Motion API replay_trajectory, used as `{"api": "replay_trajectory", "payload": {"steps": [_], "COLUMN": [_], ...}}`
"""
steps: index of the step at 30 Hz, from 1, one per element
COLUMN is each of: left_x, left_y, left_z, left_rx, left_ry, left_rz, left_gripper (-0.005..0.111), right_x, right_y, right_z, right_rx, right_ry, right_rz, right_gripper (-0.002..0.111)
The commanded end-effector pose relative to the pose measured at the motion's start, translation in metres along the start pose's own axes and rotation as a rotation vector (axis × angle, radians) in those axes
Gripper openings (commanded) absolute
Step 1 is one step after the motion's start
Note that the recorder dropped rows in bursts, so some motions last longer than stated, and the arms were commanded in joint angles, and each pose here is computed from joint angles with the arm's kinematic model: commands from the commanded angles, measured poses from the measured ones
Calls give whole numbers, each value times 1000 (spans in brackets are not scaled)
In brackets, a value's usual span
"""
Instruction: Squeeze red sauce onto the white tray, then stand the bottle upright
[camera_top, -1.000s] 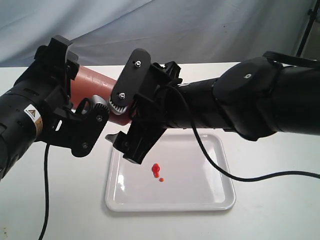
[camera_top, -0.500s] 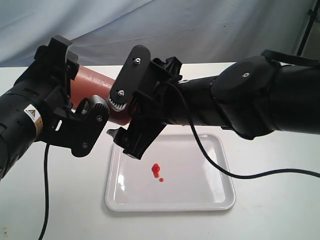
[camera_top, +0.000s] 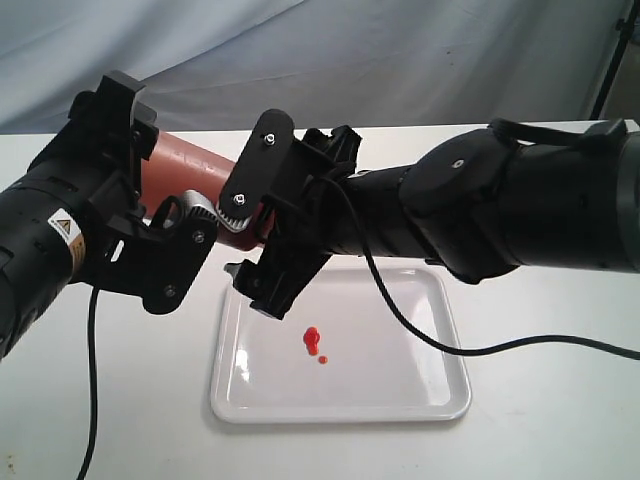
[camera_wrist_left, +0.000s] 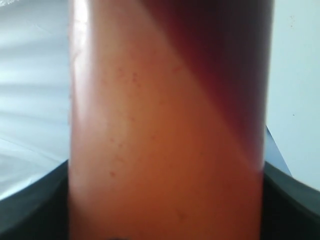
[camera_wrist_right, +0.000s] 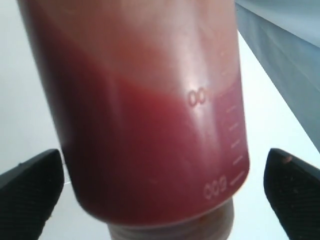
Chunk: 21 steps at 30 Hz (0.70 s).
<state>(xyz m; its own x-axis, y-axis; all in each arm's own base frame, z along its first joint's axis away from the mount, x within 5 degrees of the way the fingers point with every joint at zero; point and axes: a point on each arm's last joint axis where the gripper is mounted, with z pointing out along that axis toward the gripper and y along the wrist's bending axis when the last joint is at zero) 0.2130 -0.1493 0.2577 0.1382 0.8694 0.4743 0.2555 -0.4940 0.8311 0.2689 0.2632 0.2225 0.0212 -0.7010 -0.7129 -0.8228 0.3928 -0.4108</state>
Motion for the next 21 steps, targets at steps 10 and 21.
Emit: {"api": "replay_trajectory", "payload": {"steps": [10, 21], "left_x": [4, 4], "left_y": [7, 7], "left_z": [-3, -3], "left_rx": [-42, -42], "left_ry": [19, 15], "left_rz": [-19, -19], "left_gripper": [0, 0], "right_x": [-6, -8], "right_y": [-8, -1], "right_z": [0, 0], "right_rx": [29, -48], "right_ry": [-19, -38], "right_rz": [33, 30], "right_gripper": [78, 13]}}
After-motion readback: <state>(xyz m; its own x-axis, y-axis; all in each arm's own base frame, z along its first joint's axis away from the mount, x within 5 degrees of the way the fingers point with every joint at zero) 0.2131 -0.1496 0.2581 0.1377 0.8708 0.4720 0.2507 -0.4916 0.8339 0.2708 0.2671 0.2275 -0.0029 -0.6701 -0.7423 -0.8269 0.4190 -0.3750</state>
